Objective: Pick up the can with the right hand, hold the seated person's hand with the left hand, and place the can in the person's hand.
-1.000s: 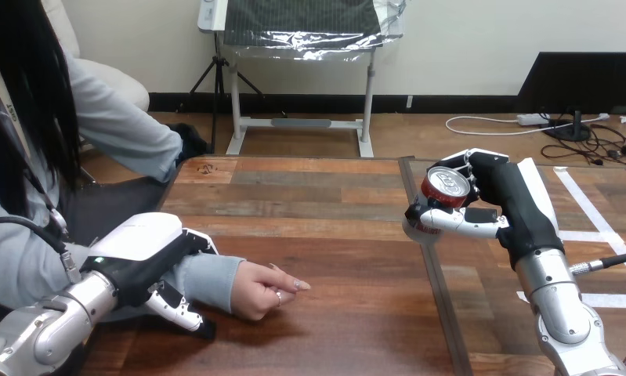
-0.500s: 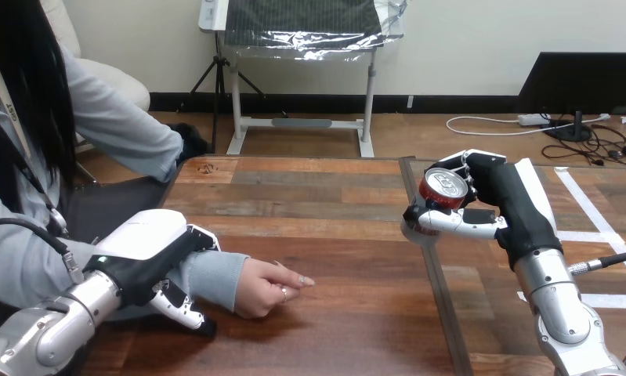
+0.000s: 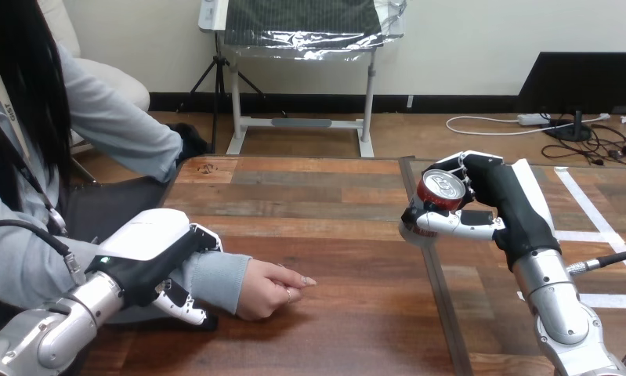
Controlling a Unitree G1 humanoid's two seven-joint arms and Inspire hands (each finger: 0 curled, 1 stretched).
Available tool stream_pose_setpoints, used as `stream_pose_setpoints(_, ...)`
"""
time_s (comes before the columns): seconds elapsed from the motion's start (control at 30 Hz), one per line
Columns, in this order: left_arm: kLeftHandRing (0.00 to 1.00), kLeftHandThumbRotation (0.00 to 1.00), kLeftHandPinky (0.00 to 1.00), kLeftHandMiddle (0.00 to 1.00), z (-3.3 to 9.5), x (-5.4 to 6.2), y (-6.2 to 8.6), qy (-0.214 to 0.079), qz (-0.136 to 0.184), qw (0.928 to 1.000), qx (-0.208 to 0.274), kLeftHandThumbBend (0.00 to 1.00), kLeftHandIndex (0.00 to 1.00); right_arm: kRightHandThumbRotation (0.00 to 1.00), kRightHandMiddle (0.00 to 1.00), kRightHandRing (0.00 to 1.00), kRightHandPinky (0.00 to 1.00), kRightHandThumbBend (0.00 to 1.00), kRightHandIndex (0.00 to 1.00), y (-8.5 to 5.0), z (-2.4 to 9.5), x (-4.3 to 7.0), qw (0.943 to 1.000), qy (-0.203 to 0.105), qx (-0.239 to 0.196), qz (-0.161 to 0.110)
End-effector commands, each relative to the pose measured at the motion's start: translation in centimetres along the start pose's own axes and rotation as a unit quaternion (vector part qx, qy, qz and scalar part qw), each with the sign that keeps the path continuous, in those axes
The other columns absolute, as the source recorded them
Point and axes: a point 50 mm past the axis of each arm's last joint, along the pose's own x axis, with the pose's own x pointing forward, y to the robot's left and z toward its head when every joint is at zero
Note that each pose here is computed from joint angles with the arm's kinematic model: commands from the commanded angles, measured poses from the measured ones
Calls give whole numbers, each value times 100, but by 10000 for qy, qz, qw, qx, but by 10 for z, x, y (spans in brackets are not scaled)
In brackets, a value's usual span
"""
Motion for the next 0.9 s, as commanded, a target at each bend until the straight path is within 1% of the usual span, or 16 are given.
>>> stream_pose_setpoints(0.0, 38, 12, 34, 44, 10, 7, 16, -366, 465, 9982, -80, 81, 47, 0, 51, 45, 43, 78, 53, -11, 27, 22, 9982, -573, -90, -170)
stream_pose_setpoints(0.3, 37, 9, 33, 44, 13, 6, 20, -518, 631, 9965, -150, 81, 47, 0, 51, 46, 44, 77, 53, -7, 28, 24, 9985, -537, -77, -116)
stream_pose_setpoints(0.57, 38, 8, 33, 44, 16, 7, 23, -603, 701, 9955, -189, 81, 47, 0, 52, 47, 45, 77, 53, -4, 28, 25, 9987, -510, 14, -38)
stream_pose_setpoints(0.87, 39, 6, 34, 45, 21, 8, 28, -773, 826, 9933, -256, 81, 48, 0, 51, 46, 43, 77, 53, 1, 28, 27, 9989, -465, 95, 47)
